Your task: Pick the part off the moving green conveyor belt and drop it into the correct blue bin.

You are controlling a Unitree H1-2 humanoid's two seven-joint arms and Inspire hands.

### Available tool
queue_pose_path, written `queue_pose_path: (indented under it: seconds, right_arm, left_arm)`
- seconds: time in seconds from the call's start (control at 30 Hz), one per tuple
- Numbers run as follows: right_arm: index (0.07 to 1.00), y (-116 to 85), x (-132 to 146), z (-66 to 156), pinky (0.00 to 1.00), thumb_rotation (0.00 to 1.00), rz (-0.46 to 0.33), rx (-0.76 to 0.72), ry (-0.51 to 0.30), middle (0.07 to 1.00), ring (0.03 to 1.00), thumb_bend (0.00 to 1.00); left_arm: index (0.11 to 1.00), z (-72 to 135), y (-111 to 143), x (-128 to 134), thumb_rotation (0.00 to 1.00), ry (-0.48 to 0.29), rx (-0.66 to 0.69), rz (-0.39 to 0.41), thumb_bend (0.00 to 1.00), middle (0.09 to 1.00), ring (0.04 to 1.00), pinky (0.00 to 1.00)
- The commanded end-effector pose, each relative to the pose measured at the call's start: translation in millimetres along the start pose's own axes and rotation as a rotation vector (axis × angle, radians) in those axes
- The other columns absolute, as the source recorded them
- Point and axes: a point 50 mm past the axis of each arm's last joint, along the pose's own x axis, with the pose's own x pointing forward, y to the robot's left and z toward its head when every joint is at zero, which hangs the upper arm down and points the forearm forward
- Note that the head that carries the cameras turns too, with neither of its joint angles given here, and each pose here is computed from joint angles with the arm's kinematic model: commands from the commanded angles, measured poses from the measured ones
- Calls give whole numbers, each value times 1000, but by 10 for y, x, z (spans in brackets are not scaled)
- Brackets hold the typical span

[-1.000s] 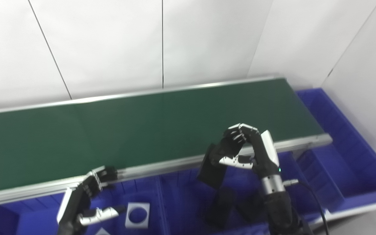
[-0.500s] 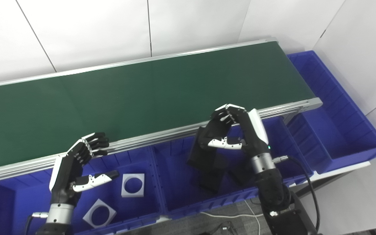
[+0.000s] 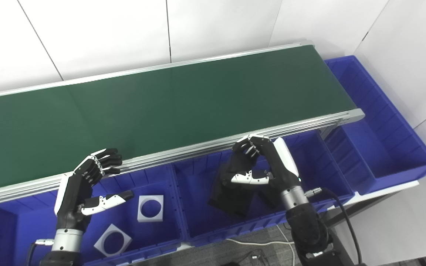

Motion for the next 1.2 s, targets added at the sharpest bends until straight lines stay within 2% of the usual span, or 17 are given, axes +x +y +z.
queue_pose_path:
  seconds: [0.0,0.23,0.4,0.53,0.77,0.93,1.0,1.1,1.13,1.17]
  right_arm:
    - [503,55,90,119,274,0,-1,-22,-59,448,345,526]
    - [512,274,110,75,268,0,53,-153,-103,433,330,524]
    - [503,365,141,49,292,0,62,-151,-77,455,364,526]
    - [505,432,176,13,285,0,76,-141,-63,449,352,525]
    - [506,627,291,-101,297,0,81,-156,-93,449,363,525]
    - [517,679,338,-121,284,0,83,-176,-103,439,348,523]
    - [517,674,339,-123,297,3,75,-166,-109,450,376,523]
    - [514,661,327,-124,344,8,51,-152,-133,466,433,526]
    - [581,659,323,-125,404,135,45,-152,-140,553,503,692]
    - [623,656,314,-130,442,215,40,-152,-145,608,547,795]
  left_arm:
    - [713,129,-18,71,159,-51,5,-8,796,695,678,597]
    - [711,126,-45,51,158,-52,-10,-25,802,695,680,598]
    - [705,133,-62,36,152,-47,-13,-32,801,688,675,578]
    - [707,143,-88,18,148,-50,-13,-38,798,689,668,567]
    - [701,194,-148,-3,132,-39,-26,-39,798,684,646,513]
    - [702,185,-152,-25,134,-37,-28,-41,795,687,635,500]
    - [702,185,-155,-27,136,-39,-25,-42,790,686,642,508]
    - [700,183,-160,-26,127,-42,-36,-49,783,687,632,462]
    - [698,182,-161,-28,127,-41,-39,-50,785,687,643,486]
    - [696,181,-163,-29,128,-39,-38,-51,786,686,650,502]
